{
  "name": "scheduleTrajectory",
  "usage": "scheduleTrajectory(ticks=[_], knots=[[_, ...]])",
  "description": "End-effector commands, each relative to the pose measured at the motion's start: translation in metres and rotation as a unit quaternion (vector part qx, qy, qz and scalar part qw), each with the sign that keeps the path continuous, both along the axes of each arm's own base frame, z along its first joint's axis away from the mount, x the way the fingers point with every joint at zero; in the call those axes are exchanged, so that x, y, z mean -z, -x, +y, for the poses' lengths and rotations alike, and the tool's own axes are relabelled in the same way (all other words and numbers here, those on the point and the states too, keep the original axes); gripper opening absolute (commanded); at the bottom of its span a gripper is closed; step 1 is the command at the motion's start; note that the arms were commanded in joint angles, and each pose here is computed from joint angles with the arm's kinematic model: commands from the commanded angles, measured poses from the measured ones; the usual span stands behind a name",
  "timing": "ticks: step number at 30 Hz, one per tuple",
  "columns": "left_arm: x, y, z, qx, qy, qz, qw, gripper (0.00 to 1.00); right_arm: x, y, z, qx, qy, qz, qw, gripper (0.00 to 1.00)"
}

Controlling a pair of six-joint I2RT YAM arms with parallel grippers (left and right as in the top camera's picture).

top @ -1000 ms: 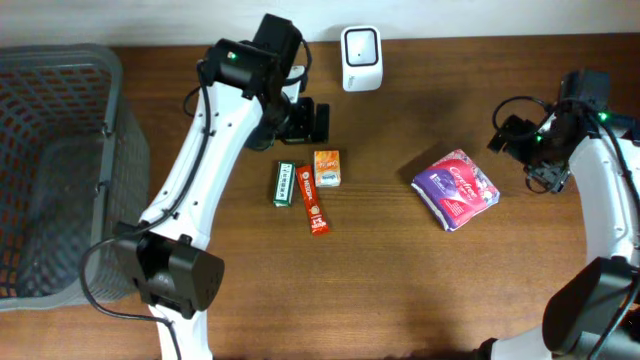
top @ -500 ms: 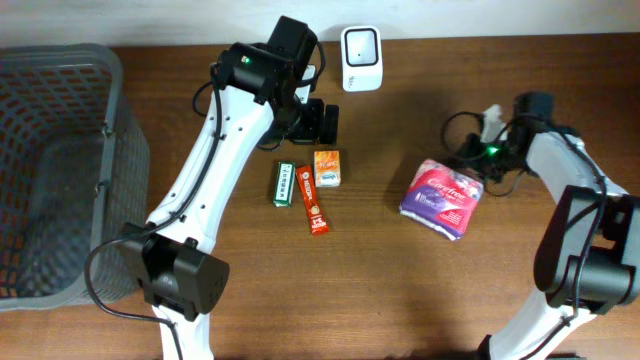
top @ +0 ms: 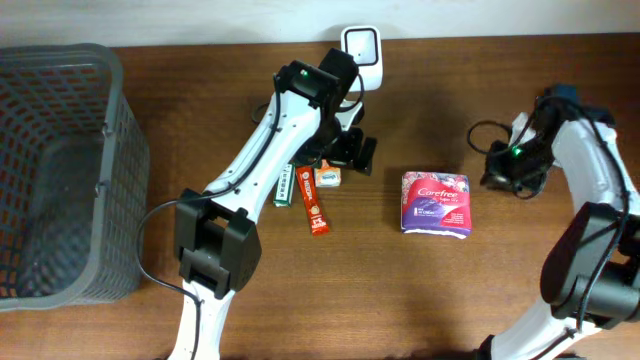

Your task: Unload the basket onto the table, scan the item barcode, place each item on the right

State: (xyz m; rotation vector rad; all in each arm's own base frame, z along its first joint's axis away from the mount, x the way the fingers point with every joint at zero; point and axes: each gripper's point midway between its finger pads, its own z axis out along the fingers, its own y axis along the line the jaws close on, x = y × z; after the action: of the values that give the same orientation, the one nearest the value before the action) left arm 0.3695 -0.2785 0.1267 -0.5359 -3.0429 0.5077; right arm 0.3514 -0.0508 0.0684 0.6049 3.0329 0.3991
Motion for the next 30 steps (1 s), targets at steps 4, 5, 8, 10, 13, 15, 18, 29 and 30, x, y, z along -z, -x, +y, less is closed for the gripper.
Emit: scheduleTrajectory(ticks=[4,5,8,10,13,15,18,29,30], knots=[[0.005,0.001,-0.005,0.017,-0.007,-0.006,1.0,1.0,0.041,0.017,0.051,-0.031,-0.072,0.006,0.997,0.14],[0.005,0.001,-0.005,0.017,-0.007,-0.006,1.0,0.99,0.042,0.014,0.068,-0.045,-0.095,-0.004,0.994,0.14],[0.005,-0.001,-0.004,0.016,-0.011,-0.01,1.0,0.98,0.038,0.009,0.106,-0.079,-0.119,-0.016,0.99,0.14],[0.008,0.0,0.0,0.016,-0.022,-0.01,1.0,0.98,0.033,0.008,0.13,-0.08,-0.141,-0.014,0.987,0.11],[0.019,0.006,0.004,0.016,-0.036,0.015,0.999,0.98,0.026,0.003,0.127,-0.078,-0.139,-0.019,0.987,0.18],[0.028,0.015,0.008,0.017,-0.05,0.043,0.998,0.96,0.004,-0.005,0.104,-0.061,-0.138,-0.023,0.988,0.23],[0.043,0.024,0.008,0.02,-0.059,0.074,0.995,0.98,-0.025,-0.01,0.078,-0.066,-0.13,-0.034,0.989,0.67],[0.109,0.05,-0.044,0.088,0.07,0.104,0.988,0.7,-0.032,-0.013,0.049,-0.055,-0.102,-0.041,0.992,0.99],[0.116,0.052,-0.042,0.088,0.065,0.105,0.988,0.6,-0.032,-0.013,0.049,-0.056,-0.102,-0.041,0.992,0.99]])
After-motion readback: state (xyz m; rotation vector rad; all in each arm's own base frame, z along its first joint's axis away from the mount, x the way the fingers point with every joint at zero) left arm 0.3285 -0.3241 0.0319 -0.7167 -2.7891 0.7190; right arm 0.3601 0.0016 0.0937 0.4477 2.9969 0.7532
